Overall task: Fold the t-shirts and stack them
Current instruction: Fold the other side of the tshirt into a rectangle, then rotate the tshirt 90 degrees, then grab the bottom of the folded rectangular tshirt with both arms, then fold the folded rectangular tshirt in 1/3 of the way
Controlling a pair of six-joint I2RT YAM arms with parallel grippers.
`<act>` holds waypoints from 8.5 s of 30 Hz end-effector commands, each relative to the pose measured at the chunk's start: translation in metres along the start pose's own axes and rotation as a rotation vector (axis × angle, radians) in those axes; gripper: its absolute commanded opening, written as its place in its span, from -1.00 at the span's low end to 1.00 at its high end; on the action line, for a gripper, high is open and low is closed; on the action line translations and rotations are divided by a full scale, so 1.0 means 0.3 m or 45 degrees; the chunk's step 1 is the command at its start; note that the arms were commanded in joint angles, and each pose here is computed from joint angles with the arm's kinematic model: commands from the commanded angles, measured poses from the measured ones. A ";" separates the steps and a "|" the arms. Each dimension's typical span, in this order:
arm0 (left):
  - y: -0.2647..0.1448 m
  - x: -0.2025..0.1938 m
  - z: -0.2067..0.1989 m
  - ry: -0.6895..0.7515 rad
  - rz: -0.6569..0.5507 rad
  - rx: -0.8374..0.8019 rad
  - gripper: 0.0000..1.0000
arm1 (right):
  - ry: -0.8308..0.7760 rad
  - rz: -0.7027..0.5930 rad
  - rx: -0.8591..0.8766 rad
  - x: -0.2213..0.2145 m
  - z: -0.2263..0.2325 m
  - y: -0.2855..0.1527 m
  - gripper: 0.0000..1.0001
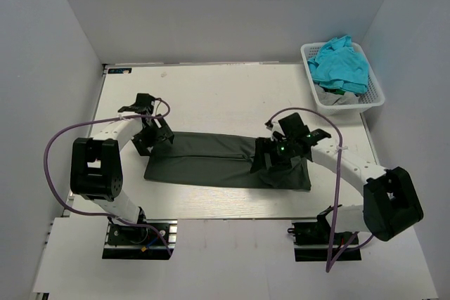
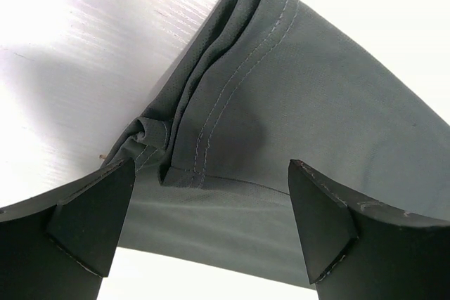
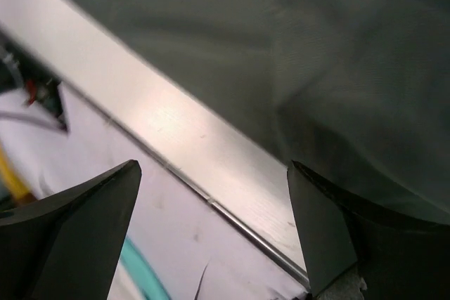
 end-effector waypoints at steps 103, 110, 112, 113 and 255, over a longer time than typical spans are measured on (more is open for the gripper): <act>-0.284 -0.318 -0.263 0.739 0.428 -0.597 1.00 | -0.019 -0.138 -0.232 0.364 -0.189 0.048 0.81; -0.259 -0.438 -0.324 0.870 0.478 -0.652 1.00 | 0.088 -0.199 -0.151 0.220 -0.089 -0.076 0.81; -0.235 -0.495 -0.343 0.923 0.520 -0.640 1.00 | 0.173 -0.176 -0.226 0.137 -0.094 -0.103 0.81; -0.230 -0.513 -0.342 0.946 0.520 -0.633 1.00 | 0.264 -0.128 -0.258 0.072 -0.122 -0.086 0.81; -0.214 -0.204 -0.403 0.632 0.189 -0.467 1.00 | 0.024 -0.323 0.342 0.831 -0.081 0.237 0.81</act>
Point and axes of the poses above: each gripper's point midway between its finger pads, its own y axis out along the fingers, its own z axis along the line the jaws close on, x = y × z, the point moved 10 cm from there along -y, back along the fingers
